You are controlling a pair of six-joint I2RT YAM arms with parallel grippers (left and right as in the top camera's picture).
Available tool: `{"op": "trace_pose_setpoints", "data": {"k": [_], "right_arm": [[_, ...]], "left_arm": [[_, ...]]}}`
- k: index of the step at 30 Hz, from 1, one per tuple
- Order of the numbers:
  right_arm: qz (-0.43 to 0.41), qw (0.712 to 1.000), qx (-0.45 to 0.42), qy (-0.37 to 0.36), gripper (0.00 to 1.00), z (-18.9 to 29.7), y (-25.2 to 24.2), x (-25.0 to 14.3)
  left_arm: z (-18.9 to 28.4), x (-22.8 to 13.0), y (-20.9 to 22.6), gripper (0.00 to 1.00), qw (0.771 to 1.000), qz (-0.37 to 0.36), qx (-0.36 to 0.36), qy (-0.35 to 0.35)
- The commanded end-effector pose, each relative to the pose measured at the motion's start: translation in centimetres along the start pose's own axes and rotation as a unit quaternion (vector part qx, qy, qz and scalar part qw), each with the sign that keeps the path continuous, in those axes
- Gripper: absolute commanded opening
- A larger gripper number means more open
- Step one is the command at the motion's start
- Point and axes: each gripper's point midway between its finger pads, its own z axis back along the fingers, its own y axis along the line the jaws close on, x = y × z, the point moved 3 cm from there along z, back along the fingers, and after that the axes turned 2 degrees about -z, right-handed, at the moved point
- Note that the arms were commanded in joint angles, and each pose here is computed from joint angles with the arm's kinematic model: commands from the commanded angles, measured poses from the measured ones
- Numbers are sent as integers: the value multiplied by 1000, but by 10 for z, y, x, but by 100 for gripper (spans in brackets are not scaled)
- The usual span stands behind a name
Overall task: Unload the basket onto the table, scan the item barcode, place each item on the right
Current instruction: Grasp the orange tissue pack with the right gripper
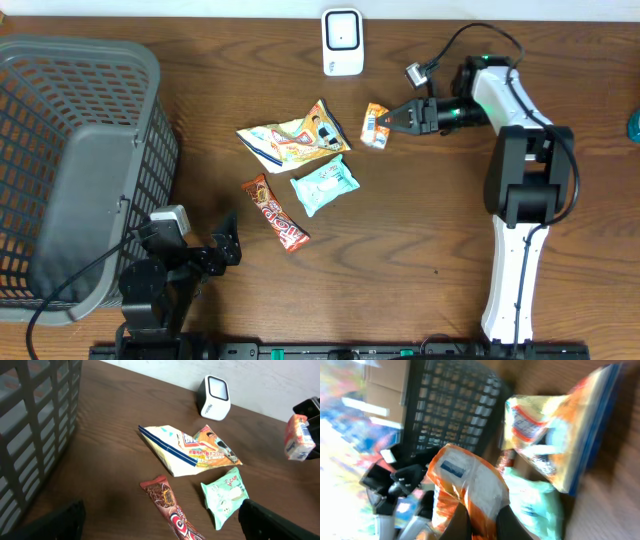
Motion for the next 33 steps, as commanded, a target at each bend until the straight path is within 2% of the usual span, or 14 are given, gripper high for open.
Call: {"op": "trace_pose_setpoints", "data": {"k": [1,7,12,17,24,27,33], "right_arm": [[94,995,38,-20,1,-20,30,2],[77,995,45,53,1,-60,48,-25],[129,985,52,98,1,-75,93,-63],[173,979,64,86,1,-64,143,-111],[94,991,78,61,1,-59,154,-165],[55,994,77,60,1,-58,148,-177],[51,994,77,60,1,-58,147,-180]], "left_arm": [[0,-1,1,98,1000,-7,3,0],[0,-1,1,98,1000,-7,3,0],[0,-1,1,98,1000,-7,3,0],[0,-1,1,98,1000,-7,3,0],[0,-1,1,98,1000,-7,3,0],[0,-1,1,98,1000,-7,3,0],[0,-1,1,98,1000,-7,3,0]]}}
